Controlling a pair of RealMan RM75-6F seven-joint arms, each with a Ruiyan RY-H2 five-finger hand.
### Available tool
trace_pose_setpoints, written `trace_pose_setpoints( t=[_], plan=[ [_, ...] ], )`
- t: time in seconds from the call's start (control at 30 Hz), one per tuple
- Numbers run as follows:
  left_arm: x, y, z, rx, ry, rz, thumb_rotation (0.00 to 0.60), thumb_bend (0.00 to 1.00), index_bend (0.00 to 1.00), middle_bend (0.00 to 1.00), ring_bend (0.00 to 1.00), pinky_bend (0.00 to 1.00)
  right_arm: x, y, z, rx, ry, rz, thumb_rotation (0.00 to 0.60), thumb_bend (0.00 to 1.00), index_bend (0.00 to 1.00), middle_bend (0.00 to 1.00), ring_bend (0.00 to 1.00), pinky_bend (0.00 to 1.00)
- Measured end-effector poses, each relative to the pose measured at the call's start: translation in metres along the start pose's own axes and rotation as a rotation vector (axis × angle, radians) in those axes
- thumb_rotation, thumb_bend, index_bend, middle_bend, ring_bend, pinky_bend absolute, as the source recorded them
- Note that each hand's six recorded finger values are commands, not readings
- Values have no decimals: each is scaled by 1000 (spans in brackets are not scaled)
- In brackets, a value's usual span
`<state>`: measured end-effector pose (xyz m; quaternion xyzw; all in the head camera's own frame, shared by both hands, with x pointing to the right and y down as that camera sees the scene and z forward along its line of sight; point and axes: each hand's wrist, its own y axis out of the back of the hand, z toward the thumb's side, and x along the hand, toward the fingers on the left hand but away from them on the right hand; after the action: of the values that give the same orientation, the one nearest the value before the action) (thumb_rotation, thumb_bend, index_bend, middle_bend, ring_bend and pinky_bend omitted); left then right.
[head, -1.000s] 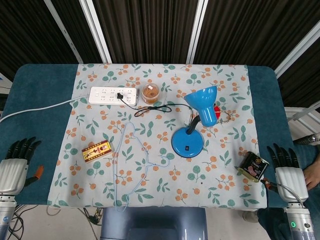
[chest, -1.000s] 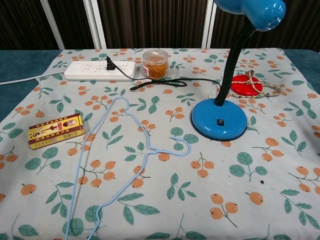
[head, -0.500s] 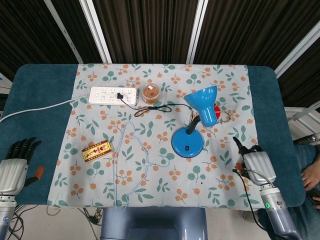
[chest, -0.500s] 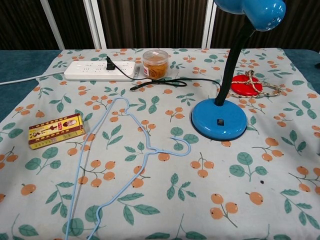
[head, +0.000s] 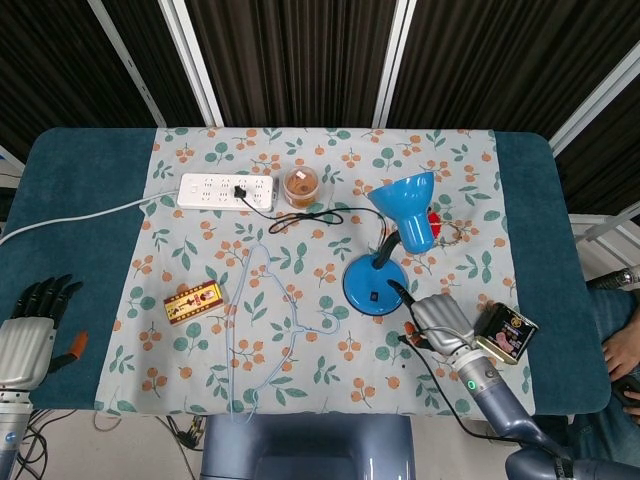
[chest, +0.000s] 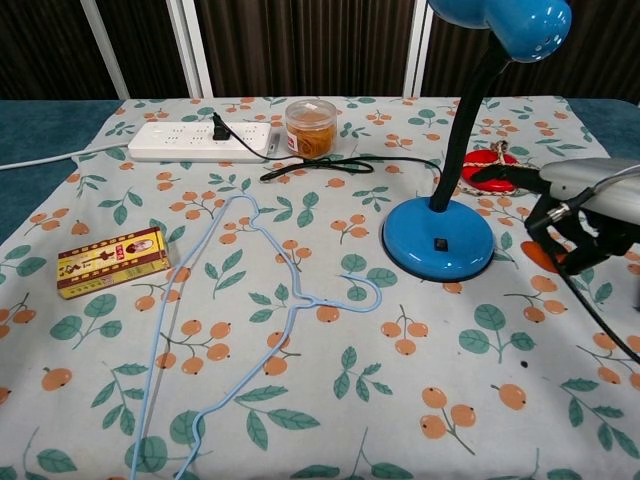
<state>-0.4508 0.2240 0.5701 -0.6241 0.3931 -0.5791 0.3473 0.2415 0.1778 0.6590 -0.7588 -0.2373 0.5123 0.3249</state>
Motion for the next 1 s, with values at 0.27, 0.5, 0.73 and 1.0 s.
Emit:
trace_pose_setpoints(
  t=[0.27, 0.5, 0.73, 1.0],
  plan=[
    [0, 0, 0, -6, 0, -4, 600, 364, 145, 63, 57, 94, -21, -22, 18, 9, 9, 66, 600, 584, 44, 765, 798, 720],
    [0, 0, -1, -12, 1, -7, 600, 364, 145, 63, 56, 96, -25, -39, 19, 33, -8, 118, 600, 584, 44, 766, 798, 769],
    [0, 0, -1, -12, 0, -7, 600, 364, 145, 63, 57, 96, -23, -44, 16, 42, -20, 127, 600, 584, 44, 766, 798, 814],
    [1, 0, -1, -12, 1, -8, 600, 364, 145, 63, 56, 96, -23, -46, 15, 47, -24, 134, 600, 584, 44, 766, 798, 854]
  ],
)
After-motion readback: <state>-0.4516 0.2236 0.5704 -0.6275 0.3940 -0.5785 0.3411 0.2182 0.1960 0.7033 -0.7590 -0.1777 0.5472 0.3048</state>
